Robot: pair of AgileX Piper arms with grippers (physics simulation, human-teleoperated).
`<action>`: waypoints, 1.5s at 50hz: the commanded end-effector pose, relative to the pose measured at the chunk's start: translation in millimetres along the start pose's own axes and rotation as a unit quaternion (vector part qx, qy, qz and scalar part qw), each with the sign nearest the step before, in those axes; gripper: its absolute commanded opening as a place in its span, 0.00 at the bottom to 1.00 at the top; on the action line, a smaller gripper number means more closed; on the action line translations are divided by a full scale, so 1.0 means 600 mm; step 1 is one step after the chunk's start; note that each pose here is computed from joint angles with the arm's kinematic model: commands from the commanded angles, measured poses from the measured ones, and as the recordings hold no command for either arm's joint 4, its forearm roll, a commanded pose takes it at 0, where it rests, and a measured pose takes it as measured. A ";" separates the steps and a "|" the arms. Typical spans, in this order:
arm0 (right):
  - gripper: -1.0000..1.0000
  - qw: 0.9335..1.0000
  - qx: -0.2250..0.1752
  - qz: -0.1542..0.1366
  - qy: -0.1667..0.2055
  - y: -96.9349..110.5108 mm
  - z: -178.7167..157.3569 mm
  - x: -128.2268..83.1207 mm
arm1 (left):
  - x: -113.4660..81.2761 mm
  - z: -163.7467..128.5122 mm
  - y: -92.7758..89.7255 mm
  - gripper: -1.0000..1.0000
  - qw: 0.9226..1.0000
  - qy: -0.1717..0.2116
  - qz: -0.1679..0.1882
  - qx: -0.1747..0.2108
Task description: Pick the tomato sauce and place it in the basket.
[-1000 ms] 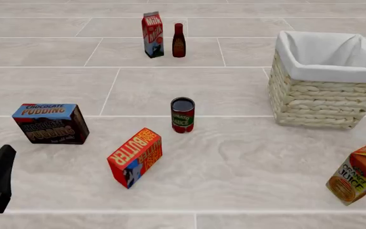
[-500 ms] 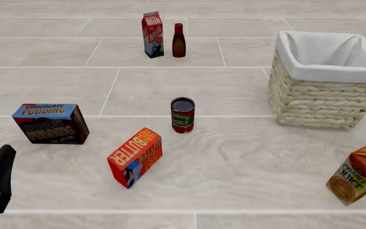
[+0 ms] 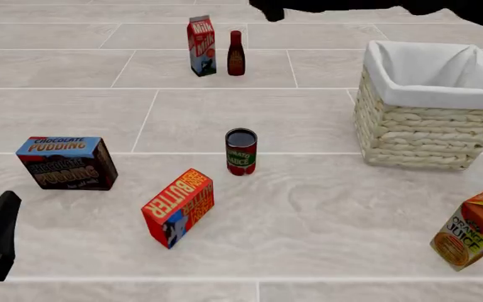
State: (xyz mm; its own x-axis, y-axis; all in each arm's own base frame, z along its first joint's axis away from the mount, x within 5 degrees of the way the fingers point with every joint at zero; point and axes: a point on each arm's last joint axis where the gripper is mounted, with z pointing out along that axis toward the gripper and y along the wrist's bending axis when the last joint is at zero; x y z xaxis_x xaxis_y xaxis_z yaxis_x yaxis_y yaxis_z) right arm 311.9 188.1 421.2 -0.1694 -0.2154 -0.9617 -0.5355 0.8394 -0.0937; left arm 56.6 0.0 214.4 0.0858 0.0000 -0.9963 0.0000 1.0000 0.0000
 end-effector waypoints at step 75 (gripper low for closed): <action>1.00 0.992 -0.037 -0.005 0.120 0.058 0.158 0.183 | 0.000 0.000 0.000 1.00 1.000 0.000 0.000 0.000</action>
State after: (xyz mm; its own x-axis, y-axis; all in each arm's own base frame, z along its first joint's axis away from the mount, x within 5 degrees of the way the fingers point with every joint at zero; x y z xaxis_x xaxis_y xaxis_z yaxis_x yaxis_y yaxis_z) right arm 348.9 237.9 299.7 -0.3351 -0.3400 -0.8787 -0.5967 0.7983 -0.0813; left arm 56.6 0.0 214.4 0.0858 0.0000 -0.9963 0.0000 1.0000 0.0000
